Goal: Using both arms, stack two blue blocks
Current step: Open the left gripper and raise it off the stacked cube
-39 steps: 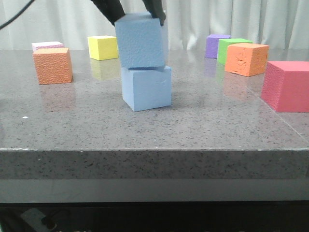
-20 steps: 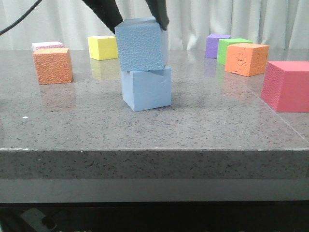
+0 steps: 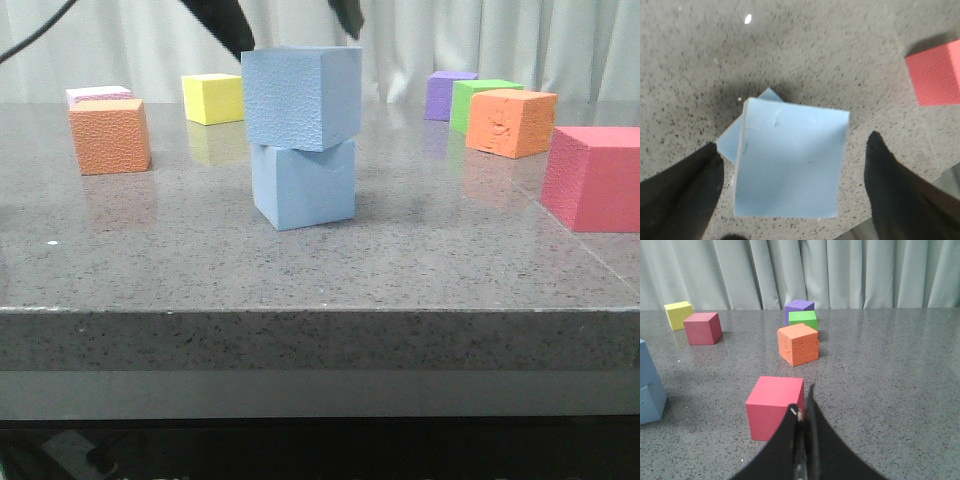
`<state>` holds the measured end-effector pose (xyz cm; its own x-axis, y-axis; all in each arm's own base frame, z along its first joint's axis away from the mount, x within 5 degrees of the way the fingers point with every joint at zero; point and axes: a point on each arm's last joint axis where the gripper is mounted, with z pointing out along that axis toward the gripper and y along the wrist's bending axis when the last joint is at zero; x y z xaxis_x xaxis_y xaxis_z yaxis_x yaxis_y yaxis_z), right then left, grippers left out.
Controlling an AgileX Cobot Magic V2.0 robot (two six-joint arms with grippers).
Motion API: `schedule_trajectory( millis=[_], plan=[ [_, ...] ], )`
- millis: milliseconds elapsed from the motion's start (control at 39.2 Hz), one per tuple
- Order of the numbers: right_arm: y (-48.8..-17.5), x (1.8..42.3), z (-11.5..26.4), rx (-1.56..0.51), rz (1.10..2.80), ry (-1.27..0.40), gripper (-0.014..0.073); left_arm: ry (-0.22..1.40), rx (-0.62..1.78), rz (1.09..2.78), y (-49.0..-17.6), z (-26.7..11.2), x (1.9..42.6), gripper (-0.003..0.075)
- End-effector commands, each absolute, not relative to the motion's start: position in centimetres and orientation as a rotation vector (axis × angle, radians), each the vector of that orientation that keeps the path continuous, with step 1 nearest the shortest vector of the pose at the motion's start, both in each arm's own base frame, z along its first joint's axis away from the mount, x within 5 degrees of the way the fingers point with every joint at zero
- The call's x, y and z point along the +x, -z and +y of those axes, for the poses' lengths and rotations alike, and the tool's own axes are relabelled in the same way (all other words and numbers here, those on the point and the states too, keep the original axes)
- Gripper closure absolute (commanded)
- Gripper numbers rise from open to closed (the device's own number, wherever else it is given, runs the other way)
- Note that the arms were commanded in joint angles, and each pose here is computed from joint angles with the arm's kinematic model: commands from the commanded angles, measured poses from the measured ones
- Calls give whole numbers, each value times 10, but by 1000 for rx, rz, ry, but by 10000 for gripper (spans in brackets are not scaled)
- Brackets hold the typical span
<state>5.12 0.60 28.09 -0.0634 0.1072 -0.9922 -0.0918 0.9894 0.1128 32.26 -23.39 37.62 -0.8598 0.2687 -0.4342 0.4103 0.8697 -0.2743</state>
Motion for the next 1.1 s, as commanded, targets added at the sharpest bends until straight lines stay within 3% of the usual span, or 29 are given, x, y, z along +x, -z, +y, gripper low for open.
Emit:
schedule_trajectory(
  millis=[0, 102, 204, 459, 536, 791, 1072],
  plan=[
    [-297, 51, 5, 6, 1522, -144, 664, 566, 518, 2557, -416, -227, 306, 162],
    [-297, 51, 5, 6, 1522, -144, 664, 574, 514, 2509, -429, -226, 305, 169],
    [-297, 51, 5, 6, 1522, -144, 664, 553, 512, 2481, -436, -224, 305, 235],
    [-297, 51, 5, 6, 1522, -144, 664, 531, 529, 2469, -437, -223, 306, 654],
    [-297, 51, 5, 6, 1522, -144, 664, 521, 530, 2465, -438, -222, 306, 738],
    [-298, 51, 5, 7, 1507, -144, 664, 410, 512, 2370, -465, -200, 290, 738],
    [-298, 51, 5, 7, 1507, -144, 664, 95, 465, 2268, -486, -152, 261, 738]
  ],
)
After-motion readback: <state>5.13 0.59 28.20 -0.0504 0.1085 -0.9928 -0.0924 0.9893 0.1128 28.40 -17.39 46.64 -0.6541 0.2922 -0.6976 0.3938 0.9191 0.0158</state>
